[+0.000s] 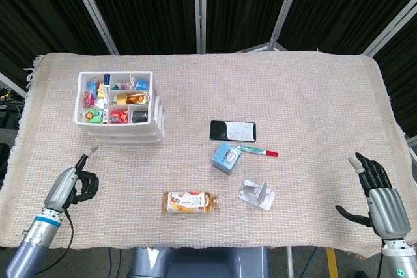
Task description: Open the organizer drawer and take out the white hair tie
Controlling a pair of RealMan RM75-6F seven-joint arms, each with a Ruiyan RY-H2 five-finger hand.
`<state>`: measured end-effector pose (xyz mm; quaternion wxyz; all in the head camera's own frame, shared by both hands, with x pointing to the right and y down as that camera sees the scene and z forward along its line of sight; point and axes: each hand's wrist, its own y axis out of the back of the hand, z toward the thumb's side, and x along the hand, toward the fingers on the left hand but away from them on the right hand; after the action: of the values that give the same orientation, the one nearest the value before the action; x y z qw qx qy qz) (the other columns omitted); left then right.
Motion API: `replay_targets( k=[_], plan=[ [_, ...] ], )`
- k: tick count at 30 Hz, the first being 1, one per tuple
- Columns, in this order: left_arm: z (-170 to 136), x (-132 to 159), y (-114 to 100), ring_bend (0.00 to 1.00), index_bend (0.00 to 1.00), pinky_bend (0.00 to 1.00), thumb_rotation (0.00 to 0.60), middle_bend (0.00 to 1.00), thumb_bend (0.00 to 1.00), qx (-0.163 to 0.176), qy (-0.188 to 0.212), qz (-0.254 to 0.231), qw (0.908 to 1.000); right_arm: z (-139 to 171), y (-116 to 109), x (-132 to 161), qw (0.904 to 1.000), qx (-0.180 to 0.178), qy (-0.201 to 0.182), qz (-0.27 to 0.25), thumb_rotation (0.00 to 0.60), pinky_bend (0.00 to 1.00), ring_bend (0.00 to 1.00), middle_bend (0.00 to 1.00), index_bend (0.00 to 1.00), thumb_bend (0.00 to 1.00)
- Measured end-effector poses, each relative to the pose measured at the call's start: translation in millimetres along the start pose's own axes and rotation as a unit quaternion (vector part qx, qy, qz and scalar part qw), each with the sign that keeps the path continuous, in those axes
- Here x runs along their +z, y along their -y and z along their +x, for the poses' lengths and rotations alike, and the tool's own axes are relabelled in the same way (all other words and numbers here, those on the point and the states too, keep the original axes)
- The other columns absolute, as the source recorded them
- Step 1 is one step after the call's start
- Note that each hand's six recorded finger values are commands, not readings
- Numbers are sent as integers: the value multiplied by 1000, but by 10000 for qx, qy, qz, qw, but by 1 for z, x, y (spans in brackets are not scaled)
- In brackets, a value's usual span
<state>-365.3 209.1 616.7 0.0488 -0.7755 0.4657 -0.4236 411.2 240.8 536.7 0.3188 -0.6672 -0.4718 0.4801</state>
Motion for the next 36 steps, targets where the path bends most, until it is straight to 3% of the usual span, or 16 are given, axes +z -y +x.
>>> replay_targets(
  k=[21,36],
  plan=[
    [64,9,24,790,0,649,600,803,646,-338,-162,-387,9985,0,-4,-2,10000,-33,39,1,600,0,0,0,0,7],
    [80,19,38,790,0,649,600,804,646,-528,-110,-435,9976,1,-2,-1,10000,8,35,-11,600,0,0,0,0,7]
  ],
)
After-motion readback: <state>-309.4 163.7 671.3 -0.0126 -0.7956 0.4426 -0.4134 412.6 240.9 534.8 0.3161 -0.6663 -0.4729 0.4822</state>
